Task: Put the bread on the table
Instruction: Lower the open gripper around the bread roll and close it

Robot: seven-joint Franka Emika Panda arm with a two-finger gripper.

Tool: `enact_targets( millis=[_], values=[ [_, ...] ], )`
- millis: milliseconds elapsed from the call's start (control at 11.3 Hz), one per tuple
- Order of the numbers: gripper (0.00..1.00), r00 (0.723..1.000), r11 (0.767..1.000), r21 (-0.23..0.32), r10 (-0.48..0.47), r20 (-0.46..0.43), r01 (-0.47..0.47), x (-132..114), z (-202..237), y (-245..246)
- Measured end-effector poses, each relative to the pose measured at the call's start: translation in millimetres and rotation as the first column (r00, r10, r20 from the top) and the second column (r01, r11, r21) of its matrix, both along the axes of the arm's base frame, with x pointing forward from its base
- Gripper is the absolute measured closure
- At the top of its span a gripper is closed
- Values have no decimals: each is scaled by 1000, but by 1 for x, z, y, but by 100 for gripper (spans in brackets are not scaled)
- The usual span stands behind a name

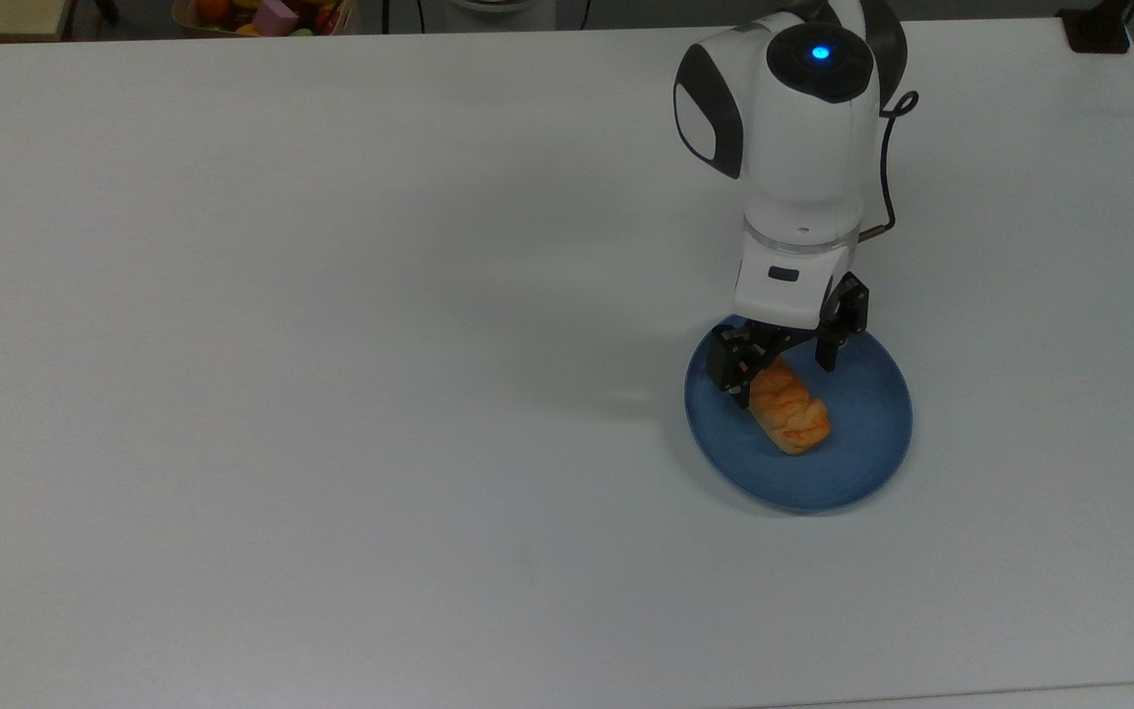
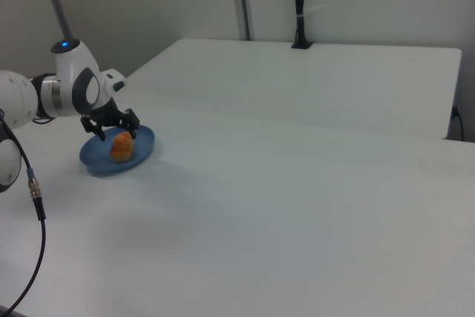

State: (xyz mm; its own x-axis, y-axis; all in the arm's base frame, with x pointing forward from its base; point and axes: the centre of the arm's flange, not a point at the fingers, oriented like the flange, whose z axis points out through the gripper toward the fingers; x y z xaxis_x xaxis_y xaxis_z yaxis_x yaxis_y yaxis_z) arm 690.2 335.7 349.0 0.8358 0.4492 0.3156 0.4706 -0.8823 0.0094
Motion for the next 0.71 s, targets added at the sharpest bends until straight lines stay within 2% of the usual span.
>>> enact_targets(
  millis=[443, 621, 709],
  values=[
    [0, 998, 998, -20, -57, 10, 57, -1, -24, 9],
    [5, 998, 998, -33, -53, 15, 53, -2, -26, 9],
    [13, 999, 998, -34, -52, 15, 52, -2, -27, 9]
  ],
)
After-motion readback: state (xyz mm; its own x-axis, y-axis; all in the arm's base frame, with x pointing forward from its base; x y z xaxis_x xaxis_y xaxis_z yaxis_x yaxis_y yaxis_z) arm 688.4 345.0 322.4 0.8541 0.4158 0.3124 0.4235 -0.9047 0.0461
